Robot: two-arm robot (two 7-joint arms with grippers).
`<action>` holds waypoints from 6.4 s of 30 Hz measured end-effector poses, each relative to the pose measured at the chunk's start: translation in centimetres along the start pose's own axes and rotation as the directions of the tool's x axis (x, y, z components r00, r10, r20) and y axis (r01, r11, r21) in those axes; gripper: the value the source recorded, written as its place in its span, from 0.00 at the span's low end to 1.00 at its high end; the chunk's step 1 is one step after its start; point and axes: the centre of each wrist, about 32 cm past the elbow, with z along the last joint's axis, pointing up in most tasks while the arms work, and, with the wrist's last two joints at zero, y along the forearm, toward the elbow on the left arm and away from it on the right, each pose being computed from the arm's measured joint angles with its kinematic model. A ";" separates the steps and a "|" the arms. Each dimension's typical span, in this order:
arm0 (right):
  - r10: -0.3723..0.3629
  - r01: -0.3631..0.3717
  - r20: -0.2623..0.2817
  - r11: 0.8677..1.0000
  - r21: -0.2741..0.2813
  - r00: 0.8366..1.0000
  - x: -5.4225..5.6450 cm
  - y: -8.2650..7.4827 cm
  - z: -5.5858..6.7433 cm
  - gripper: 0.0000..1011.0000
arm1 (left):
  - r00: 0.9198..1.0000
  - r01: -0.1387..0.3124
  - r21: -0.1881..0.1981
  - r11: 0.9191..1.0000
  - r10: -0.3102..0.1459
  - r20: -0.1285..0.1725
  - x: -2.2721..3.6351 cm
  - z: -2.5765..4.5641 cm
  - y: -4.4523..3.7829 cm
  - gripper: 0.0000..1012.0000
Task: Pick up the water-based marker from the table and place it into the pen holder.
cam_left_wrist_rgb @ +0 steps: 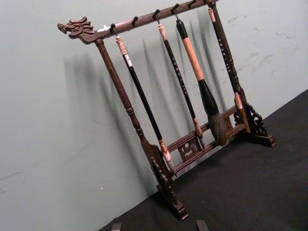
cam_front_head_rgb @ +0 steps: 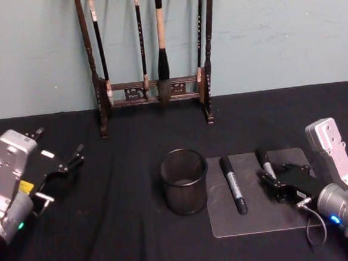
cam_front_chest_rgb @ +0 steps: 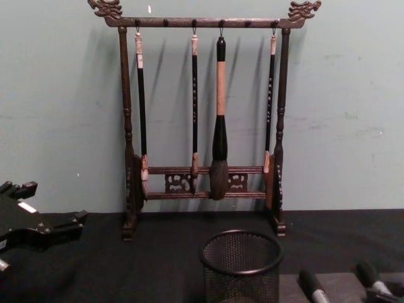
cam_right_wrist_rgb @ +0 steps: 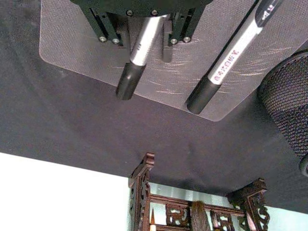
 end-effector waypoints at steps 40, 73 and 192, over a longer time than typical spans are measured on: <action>0.062 -0.061 0.001 0.972 0.227 0.998 -0.1 -0.6 -0.9 0.19 | 1.000 0.000 0.000 1.000 0.000 0.000 0.00 0.00 0.00 1.00; 0.203 -0.217 0.080 0.871 0.441 0.976 -0.8 -0.6 -0.6 0.19 | 1.000 0.000 0.000 1.000 0.000 0.000 0.00 0.00 0.00 1.00; 0.351 -0.406 0.204 0.812 0.418 0.914 -7.0 7.1 5.3 0.99 | 1.000 0.000 0.000 1.000 0.000 0.000 0.00 0.00 0.00 1.00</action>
